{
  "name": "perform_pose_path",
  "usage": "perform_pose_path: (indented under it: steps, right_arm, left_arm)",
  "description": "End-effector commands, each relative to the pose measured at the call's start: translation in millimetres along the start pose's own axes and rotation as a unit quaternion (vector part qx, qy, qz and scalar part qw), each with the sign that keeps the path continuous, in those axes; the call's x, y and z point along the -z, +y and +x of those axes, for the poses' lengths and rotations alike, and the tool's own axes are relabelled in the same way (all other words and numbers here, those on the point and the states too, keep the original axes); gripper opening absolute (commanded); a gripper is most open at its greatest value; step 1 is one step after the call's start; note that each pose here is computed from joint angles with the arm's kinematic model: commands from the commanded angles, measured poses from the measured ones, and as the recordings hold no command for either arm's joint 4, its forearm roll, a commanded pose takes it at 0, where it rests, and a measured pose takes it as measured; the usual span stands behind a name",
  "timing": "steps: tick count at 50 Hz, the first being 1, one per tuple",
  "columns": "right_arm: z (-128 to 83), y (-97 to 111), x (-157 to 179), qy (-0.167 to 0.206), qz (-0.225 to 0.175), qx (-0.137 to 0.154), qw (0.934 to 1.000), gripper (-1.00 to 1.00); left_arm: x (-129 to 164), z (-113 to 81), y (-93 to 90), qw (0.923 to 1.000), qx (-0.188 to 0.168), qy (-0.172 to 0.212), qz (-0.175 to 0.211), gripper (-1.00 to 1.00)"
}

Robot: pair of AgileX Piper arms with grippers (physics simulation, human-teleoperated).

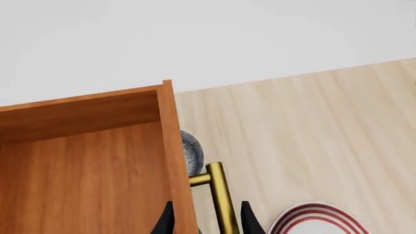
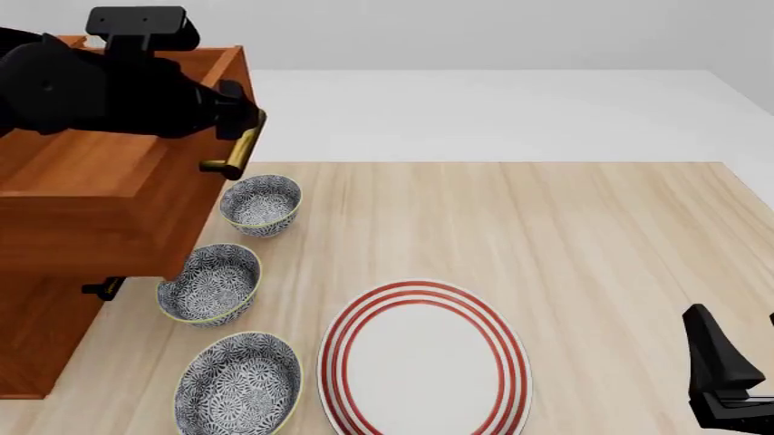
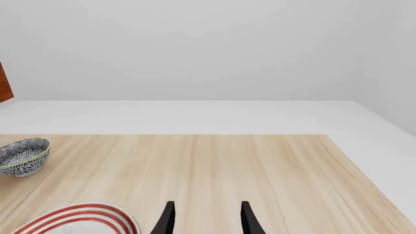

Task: Open the top drawer of the cabinet.

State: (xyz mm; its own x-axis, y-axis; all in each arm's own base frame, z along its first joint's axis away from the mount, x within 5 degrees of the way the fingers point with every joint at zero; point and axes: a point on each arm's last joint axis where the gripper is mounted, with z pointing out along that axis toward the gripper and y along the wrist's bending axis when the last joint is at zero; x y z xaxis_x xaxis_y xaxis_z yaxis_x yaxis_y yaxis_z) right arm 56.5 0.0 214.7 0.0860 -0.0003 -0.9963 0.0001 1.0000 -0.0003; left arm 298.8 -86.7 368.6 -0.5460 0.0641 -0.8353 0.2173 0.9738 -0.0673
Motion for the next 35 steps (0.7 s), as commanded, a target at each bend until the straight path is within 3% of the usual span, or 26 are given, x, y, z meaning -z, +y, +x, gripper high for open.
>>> perform_pose_path:
  steps: [1,35]
  right_arm:
    - [0.0,0.0,0.0,0.0,0.0,0.0,1.0,1.0]
    - [0.0,0.0,0.0,0.0,0.0,0.0,1.0,1.0]
  left_arm:
    - [-20.6,29.9,-12.4,0.9971,-0.041,0.06,0.023,1.0]
    - [-17.3,32.3,-21.6,0.9965,-0.05,0.057,0.036,1.0]
